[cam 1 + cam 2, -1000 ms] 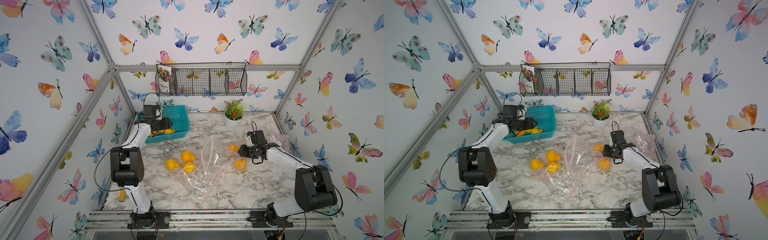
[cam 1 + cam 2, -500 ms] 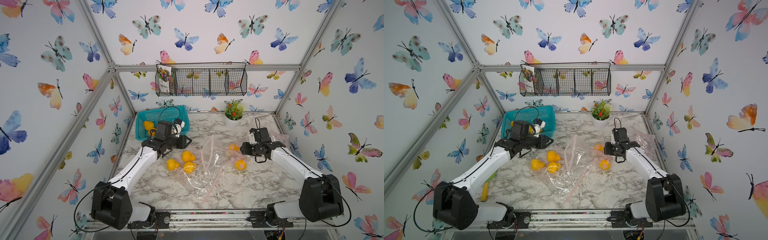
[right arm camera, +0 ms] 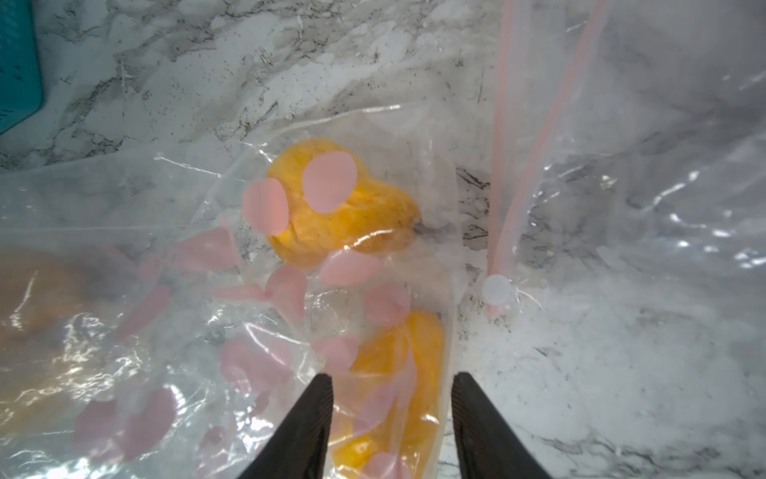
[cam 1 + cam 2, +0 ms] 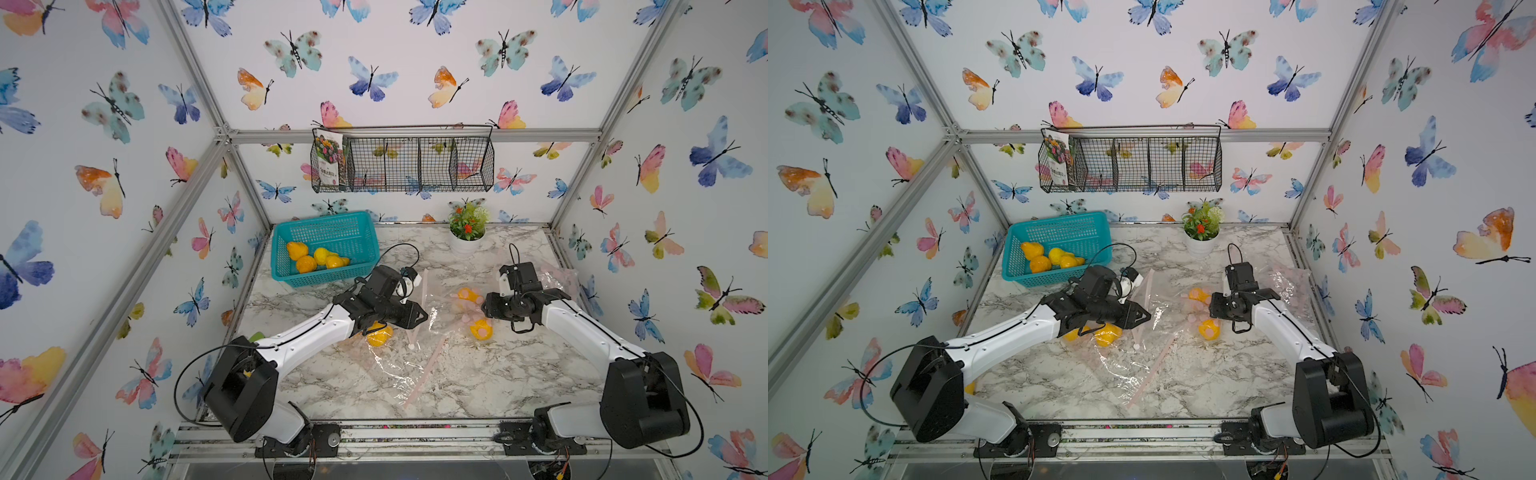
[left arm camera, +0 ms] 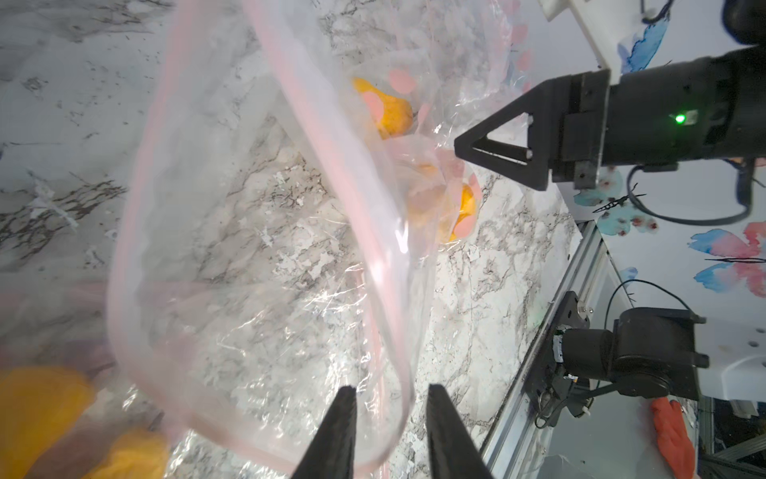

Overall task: Open the zip-top bag and take out the pear
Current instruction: Place the pear in the basket, then adjust the zipper food storage bag at the center of the board.

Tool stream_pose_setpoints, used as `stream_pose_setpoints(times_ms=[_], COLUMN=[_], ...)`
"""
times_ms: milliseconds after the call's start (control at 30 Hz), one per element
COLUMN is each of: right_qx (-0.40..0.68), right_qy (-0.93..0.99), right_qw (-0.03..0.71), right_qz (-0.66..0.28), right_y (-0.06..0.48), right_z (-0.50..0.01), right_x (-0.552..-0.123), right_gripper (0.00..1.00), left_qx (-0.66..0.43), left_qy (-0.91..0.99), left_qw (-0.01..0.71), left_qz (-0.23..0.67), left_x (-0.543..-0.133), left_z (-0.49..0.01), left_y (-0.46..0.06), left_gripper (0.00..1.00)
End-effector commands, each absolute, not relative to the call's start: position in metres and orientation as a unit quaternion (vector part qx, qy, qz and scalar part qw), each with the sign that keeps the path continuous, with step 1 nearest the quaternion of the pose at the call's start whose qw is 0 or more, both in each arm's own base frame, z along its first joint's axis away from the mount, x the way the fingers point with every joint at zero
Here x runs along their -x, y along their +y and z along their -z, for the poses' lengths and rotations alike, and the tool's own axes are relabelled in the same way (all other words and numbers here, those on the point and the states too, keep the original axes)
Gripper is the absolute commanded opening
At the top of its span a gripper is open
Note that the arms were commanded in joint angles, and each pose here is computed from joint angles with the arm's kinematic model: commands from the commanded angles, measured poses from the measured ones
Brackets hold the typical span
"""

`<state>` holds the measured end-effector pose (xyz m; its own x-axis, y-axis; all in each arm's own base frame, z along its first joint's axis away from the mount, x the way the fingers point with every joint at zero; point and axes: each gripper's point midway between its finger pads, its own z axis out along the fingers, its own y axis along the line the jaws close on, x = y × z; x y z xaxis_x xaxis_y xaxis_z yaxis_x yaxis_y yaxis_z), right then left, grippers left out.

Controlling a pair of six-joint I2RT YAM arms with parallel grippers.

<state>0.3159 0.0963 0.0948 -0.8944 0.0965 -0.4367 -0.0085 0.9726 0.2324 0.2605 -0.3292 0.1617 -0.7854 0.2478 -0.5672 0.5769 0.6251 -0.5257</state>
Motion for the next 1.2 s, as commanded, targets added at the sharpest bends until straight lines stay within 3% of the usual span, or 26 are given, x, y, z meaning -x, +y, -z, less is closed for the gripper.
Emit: stream_pose_setpoints(times_ms=[0,167,367,667,833,967,1167], right_qx=[-0.045,-0.046,-0.024,-0.01,0.018,0.041,0.058], right_qy=[0.964,0.967,0.956,0.944,0.914,0.903,0.902], right_qw=[0.248,0.233,0.214,0.19,0.202,0.227,0.265], right_qz=[-0.082,-0.088,-0.199,-0.269,-0.352,-0.363,-0.337], right_y=[0.08,0.081,0.122,0.149,0.176,0.181,0.176], right_z=[-0.096,-0.076,-0.056,-0.039,-0.058,-0.08,-0.107], right_x=[-0.313,-0.304,-0.308,-0.314,-0.318,-0.328,-0.339], right_gripper=[0.51,0.51,0.44,0.19,0.03,0.03,0.03], left_qx=[-0.225,-0.242,-0.258,-0.264,-0.293,-0.322,-0.324], left_qy=[0.887,0.884,0.884,0.888,0.836,0.809,0.783], left_qw=[0.235,0.222,0.192,0.155,0.128,0.124,0.182], left_qz=[0.327,0.333,0.34,0.343,0.445,0.475,0.499], left_x=[-0.279,-0.283,-0.283,-0.276,-0.245,-0.229,-0.229], left_z=[-0.142,-0.135,-0.112,-0.073,-0.084,-0.095,-0.133], left_y=[-0.333,-0.353,-0.372,-0.376,-0.391,-0.391,-0.369], left_gripper=[0.28,0.28,0.29,0.31,0.31,0.24,0.11])
